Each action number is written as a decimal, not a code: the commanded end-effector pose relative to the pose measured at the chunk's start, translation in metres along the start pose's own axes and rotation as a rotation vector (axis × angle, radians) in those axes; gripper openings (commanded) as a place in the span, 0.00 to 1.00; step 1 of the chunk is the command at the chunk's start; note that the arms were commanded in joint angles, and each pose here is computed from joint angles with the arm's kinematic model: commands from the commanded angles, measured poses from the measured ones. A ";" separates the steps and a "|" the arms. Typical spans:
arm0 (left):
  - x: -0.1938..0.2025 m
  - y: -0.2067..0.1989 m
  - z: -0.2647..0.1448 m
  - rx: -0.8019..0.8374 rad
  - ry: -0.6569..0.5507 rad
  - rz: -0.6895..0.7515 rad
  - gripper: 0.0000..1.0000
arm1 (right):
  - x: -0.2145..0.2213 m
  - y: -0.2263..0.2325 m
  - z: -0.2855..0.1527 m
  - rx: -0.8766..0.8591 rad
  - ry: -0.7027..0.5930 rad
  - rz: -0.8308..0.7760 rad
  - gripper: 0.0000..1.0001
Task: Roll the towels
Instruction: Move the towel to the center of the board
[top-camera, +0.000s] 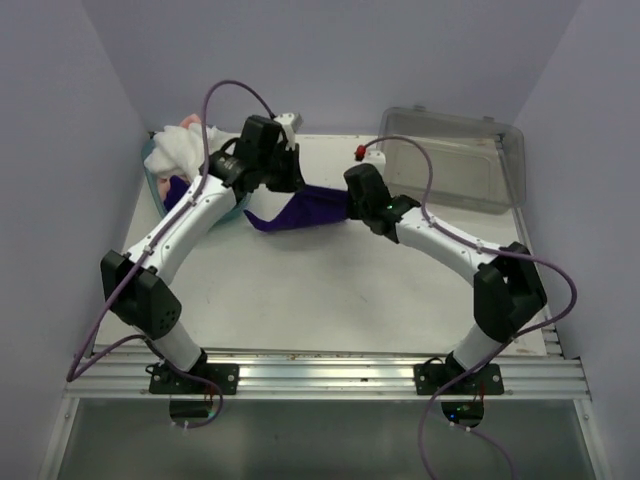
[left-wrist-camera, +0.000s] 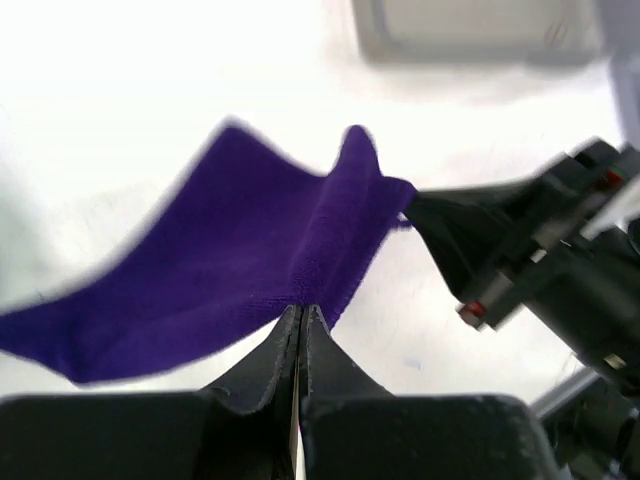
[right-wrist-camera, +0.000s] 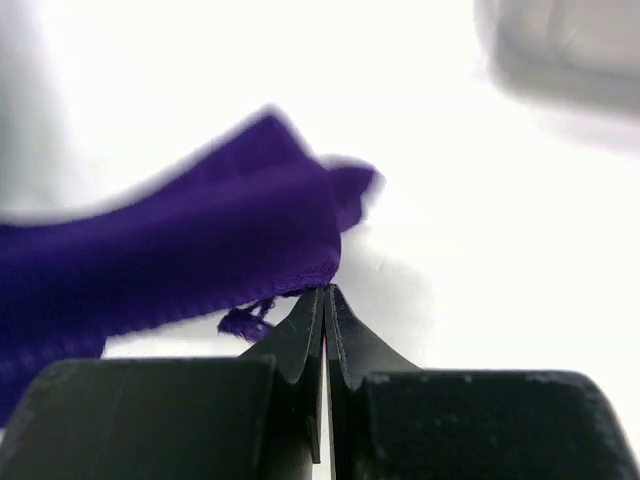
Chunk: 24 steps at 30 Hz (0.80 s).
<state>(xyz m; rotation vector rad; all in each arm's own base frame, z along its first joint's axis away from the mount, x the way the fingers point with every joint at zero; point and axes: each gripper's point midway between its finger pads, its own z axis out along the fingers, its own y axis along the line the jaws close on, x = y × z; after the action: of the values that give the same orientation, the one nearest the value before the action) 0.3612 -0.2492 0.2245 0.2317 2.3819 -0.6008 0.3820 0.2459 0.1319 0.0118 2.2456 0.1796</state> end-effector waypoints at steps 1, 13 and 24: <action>-0.070 -0.007 -0.036 0.011 -0.151 0.081 0.00 | -0.107 -0.001 -0.061 -0.043 -0.238 0.022 0.00; 0.065 0.009 -0.003 0.118 0.105 0.071 0.28 | 0.034 -0.082 -0.091 0.038 -0.034 0.026 0.00; 0.080 0.025 -0.009 0.017 0.145 0.038 0.78 | 0.063 -0.095 -0.102 0.055 0.033 0.035 0.68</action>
<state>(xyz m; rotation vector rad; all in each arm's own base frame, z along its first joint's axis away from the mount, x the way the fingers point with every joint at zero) 0.2902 -0.2209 0.1335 0.3546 2.6190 -0.6140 0.2543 0.1328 0.0975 0.0467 2.3849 0.0650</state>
